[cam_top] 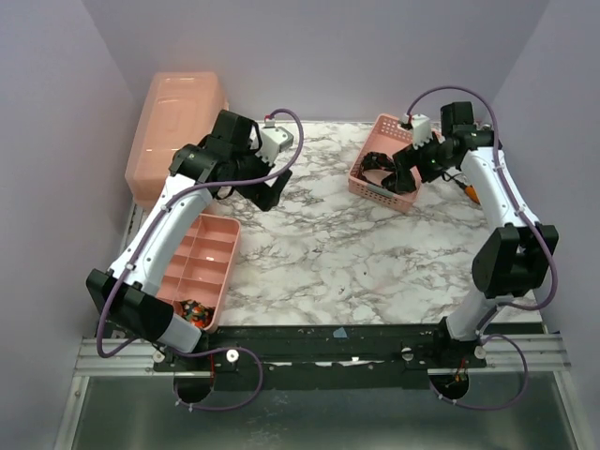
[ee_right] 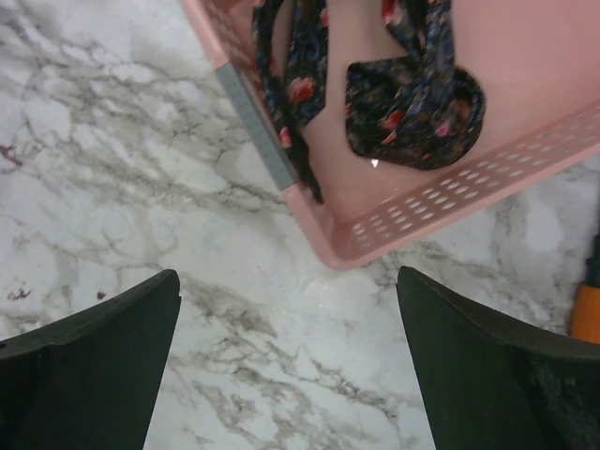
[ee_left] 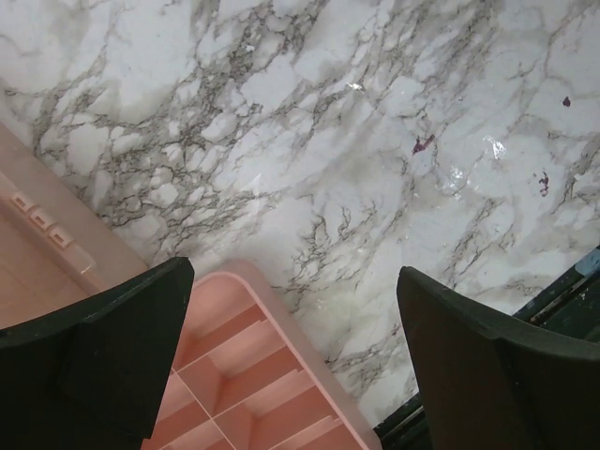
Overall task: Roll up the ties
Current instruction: Pick up the tie from the bin.
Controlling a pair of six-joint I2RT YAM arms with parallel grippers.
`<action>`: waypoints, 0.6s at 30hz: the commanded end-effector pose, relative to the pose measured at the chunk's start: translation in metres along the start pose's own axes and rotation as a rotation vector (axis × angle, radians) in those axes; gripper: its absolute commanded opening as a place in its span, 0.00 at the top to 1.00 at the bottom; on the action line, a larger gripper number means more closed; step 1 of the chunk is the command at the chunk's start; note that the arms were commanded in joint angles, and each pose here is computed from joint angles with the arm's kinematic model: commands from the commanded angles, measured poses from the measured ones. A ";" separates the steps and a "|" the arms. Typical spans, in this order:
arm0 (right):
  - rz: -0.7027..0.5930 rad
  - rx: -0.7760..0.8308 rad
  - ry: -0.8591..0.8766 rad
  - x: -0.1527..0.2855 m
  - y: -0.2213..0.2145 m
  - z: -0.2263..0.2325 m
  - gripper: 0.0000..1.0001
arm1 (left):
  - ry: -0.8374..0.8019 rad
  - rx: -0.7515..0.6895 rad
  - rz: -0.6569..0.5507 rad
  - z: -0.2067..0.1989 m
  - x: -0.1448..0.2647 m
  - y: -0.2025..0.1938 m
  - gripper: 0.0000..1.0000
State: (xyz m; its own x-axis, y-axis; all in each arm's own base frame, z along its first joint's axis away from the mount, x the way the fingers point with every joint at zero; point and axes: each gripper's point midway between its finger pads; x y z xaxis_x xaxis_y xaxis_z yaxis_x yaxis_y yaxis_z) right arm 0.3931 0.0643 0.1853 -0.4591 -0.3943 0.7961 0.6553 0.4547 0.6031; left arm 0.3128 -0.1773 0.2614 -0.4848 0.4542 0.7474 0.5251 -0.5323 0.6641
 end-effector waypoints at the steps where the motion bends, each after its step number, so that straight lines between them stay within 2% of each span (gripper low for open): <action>1: 0.033 0.006 -0.095 -0.021 0.015 -0.037 0.00 | 0.033 0.070 -0.181 0.022 0.034 0.040 0.02; 5: 0.068 0.004 -0.131 -0.046 0.024 -0.063 0.00 | 0.073 0.164 -0.250 0.047 0.050 0.050 0.01; 11: 0.122 -0.010 -0.161 -0.094 0.026 -0.093 0.02 | 0.213 0.167 -0.267 0.072 0.056 0.043 0.02; 13: 0.134 -0.013 -0.168 -0.109 0.025 -0.099 0.07 | 0.227 0.150 -0.266 0.073 0.057 0.038 0.01; 18: 0.167 -0.036 -0.158 -0.141 0.016 -0.106 0.37 | 0.273 0.133 -0.243 0.077 0.059 0.025 0.02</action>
State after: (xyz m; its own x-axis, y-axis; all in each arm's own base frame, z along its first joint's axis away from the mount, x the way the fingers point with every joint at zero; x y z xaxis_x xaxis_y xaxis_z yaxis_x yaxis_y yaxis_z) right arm 0.5209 0.0427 0.0920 -0.4341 -0.2166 0.8745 0.7337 0.4783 0.4827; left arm 0.3501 -0.1217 0.3165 -0.7149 0.3968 0.5757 0.4867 -0.3087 0.8172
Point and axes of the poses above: each gripper's point midway between its finger pads, its own x axis back along the fingers, its own z axis along the line the jaws close on, y = z × x
